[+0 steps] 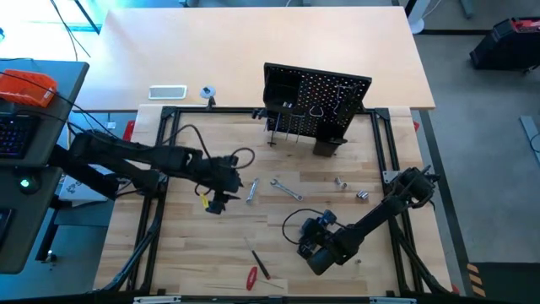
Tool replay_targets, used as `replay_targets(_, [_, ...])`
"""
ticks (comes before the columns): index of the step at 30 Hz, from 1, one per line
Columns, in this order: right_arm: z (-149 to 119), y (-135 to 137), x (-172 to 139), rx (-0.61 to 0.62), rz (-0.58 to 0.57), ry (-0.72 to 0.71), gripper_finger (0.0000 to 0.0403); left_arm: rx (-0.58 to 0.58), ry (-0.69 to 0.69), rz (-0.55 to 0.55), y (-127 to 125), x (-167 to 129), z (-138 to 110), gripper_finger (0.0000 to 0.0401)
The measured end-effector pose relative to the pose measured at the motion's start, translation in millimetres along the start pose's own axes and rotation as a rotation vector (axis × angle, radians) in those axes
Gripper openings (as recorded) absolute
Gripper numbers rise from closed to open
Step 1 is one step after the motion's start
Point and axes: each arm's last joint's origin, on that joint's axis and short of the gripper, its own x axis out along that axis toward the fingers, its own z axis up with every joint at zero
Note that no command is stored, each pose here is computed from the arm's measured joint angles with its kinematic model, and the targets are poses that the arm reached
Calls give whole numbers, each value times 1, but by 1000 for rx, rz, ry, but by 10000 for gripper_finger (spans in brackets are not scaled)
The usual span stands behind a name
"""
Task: Hang tools onto peg board
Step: Hang the silver socket onto the pegboard
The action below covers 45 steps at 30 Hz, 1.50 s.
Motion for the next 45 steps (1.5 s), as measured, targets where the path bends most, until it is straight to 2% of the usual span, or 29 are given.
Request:
replay_targets(6, [4, -1, 3, -8, 5, 21, 155, -3, 11, -21, -10, 12, -12, 176])
replay_targets(13, [8, 0, 6, -29, 16, 21, 57, -1, -39, -17, -12, 15, -16, 176])
replay_targets(20, [12, 0, 6, -34, 27, 26, 53, 4, -39, -15, -14, 15, -17, 176])
replay_targets(24, [25, -2, -4, -37, 47, 4, 53, 6, -38, -18, -15, 15, -17, 176])
replay_targets(29, [70, 1, -33, -83, 84, -136, 53, -1, -77, -16, -16, 21, -18, 176])
replay_targets(33, [122, -8, -67, -155, 55, -276, 53, -31, -145, -51, -20, 39, -33, 176])
replay_targets(40, [234, -53, -125, -266, -56, -491, 53, -118, -223, -57, -24, 59, -59, 176])
replay_targets(45, [305, -91, -152, -325, -128, -595, 53, -164, -222, -60, -26, 65, -70, 176])
